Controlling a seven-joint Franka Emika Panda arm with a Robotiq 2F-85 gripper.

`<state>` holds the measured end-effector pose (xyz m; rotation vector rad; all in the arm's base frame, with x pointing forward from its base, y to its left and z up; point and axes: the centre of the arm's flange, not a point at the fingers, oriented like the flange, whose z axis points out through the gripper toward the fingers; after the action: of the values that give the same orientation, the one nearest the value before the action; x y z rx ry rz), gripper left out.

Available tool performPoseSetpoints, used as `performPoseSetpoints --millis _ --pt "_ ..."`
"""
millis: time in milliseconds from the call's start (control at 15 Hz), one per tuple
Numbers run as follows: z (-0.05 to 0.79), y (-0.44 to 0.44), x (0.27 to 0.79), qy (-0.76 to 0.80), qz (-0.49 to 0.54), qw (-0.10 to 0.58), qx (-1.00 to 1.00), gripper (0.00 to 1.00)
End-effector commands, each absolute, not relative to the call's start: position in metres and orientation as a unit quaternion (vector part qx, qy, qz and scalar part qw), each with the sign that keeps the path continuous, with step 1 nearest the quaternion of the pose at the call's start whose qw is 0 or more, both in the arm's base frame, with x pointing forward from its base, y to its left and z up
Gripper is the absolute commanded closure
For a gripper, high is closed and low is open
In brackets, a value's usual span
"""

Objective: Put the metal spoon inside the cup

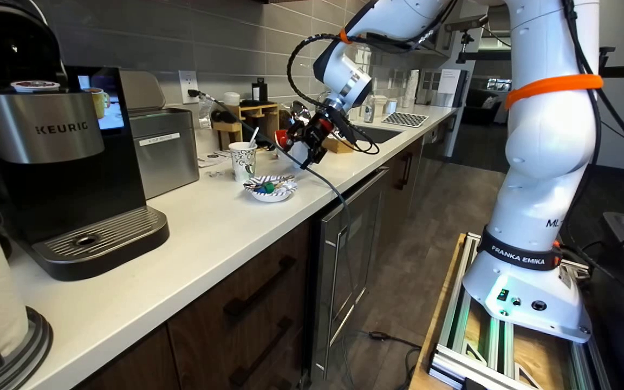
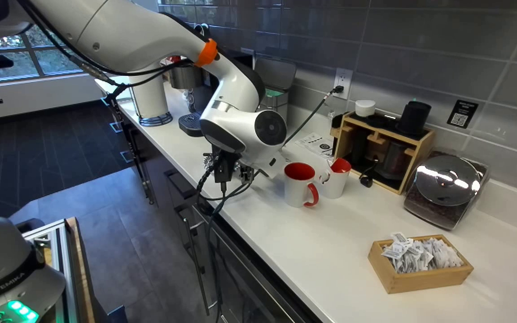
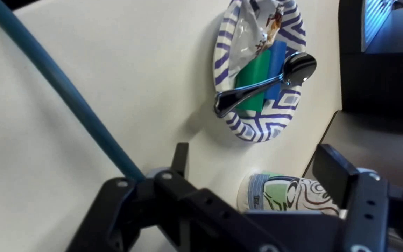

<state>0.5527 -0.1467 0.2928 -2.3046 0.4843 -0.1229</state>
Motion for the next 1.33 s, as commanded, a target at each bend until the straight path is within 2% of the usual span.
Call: performPoseSetpoints --millis 0,267,533,600,933,1067,1267 --pt "0.304 -0.125 0.532 0.172 -0.061 0.366 -0.912 0.05" --pt "0.301 -0.102 0.533 0.15 -0.046 0.366 -0.917 0.07" --pt "0.286 -0.095 0.54 0.156 -0.044 0.346 -0.924 0.14" --pt "0.284 -0.096 0.541 0.159 -0.046 0.342 -0.925 0.12" --pt "0.276 -0.105 0.543 0.175 -0.047 0.333 -0.926 0.16" --pt "0.27 -0.104 0.544 0.177 -0.04 0.336 -0.924 0.36" --pt "0.264 -0.106 0.546 0.182 -0.037 0.34 -0.922 0.61"
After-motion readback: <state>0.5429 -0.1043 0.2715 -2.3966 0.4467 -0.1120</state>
